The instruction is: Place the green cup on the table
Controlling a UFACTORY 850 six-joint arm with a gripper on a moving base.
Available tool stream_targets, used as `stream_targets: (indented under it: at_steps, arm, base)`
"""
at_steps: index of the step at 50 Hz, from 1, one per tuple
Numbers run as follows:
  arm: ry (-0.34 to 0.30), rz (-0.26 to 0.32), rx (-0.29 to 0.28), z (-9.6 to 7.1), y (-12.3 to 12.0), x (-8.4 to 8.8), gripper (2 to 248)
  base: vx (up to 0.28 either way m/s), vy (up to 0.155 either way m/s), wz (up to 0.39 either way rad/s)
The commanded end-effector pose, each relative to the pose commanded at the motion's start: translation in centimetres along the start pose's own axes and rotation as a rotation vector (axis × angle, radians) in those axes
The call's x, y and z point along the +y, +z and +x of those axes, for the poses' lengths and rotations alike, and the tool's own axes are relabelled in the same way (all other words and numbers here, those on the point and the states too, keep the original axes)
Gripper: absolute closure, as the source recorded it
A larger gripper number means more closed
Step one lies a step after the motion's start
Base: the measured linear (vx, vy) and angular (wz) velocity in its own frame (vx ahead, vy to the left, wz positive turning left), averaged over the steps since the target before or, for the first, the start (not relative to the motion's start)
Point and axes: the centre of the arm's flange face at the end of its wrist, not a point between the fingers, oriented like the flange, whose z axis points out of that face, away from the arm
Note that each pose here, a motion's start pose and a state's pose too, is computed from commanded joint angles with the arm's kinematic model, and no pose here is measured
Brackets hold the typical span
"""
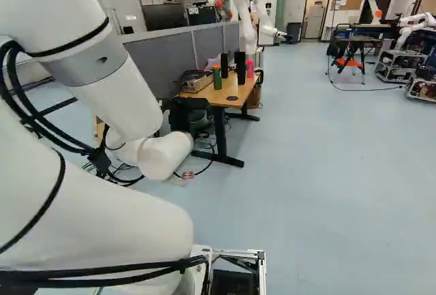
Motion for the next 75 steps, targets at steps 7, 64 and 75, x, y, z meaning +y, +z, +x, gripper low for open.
stream_targets:
  at_steps: [7, 64, 75]
  arm:
    - [0.000, 0.000, 0.000, 0.0, 0.0, 0.0, 124]
    - [0.000, 0.000, 0.021, 2.8, 3.2, 0.0, 124]
    - [0.000, 0.000, 0.046, 4.6, 4.9, 0.0, 124]
  base:
    - [0.345, -0.108, 0.008]
    - [0.295, -0.041, 0.016]
    - [0.000, 0.000, 0.000]
